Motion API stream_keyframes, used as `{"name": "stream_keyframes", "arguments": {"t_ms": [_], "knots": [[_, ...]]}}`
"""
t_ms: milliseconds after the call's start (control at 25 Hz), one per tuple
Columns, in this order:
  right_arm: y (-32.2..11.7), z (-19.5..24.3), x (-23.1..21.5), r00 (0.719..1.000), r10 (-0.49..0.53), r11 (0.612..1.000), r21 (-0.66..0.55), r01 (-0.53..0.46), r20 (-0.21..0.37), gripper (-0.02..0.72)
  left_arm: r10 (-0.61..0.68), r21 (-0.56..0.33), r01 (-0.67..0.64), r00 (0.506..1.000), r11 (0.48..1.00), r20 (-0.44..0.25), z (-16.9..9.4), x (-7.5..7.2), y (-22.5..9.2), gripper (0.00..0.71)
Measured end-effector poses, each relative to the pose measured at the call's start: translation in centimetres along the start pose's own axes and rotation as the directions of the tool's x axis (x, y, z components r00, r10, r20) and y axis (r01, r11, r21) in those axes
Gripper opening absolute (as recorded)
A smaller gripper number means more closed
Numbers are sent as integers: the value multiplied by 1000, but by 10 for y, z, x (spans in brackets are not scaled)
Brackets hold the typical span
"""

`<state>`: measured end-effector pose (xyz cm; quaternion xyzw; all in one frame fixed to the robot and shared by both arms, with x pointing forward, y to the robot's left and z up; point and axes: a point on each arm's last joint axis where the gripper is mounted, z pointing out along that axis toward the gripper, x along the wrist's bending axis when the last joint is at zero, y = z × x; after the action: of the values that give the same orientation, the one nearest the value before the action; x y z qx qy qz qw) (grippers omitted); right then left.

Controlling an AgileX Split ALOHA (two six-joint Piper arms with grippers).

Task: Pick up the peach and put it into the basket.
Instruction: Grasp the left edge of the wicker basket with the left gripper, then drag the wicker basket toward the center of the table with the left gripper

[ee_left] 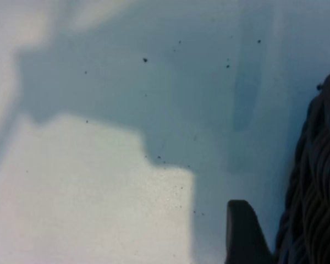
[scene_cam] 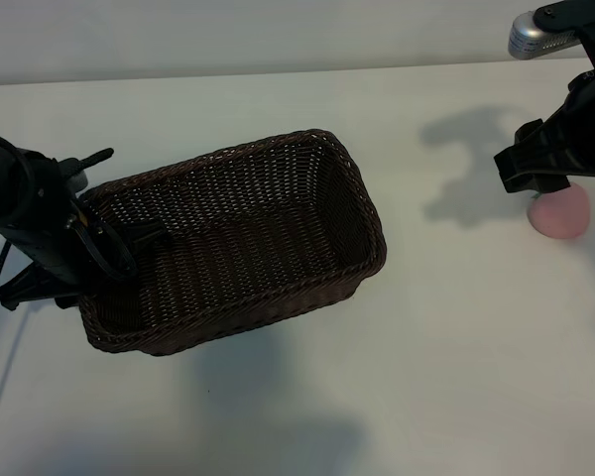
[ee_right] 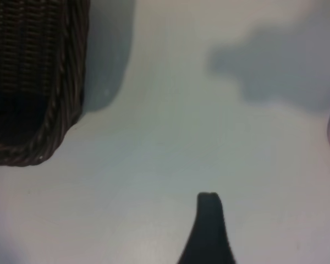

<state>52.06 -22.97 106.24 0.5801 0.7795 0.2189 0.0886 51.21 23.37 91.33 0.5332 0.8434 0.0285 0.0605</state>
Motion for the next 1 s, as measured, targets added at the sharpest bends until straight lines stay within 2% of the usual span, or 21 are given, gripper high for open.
{"name": "stream_keyframes", "arguments": {"t_ms": [240, 480, 600, 680, 920, 960, 1000], "knots": [[0, 0, 0, 1000, 0, 1000, 0, 0, 0, 561, -1, -6, 1, 1000, 1000, 6, -2, 0, 0, 400], [0, 0, 0, 1000, 0, 1000, 0, 0, 0, 561, -39, -64, 43, 997, 997, 68, -22, 4, 6, 398], [0, 0, 0, 1000, 0, 1000, 0, 0, 0, 561, -53, -86, 63, 992, 994, 113, -35, 10, 10, 394], [0, 0, 0, 1000, 1, 1000, 0, -1, 0, 561, -68, -86, 83, 985, 993, 157, -42, 13, 12, 328], [0, 0, 0, 1000, 1, 1000, 0, -1, -1, 561, -51, -81, 76, 961, 994, 273, -56, 20, 17, 329], [0, 0, 0, 1000, 1, 1000, 0, -1, -1, 561, -57, -78, 86, 946, 993, 320, -59, 20, 18, 329], [0, 0, 0, 1000, 1, 1000, 0, -1, -1, 561, -52, -78, 83, 940, 993, 338, -61, 20, 18, 329]]}}
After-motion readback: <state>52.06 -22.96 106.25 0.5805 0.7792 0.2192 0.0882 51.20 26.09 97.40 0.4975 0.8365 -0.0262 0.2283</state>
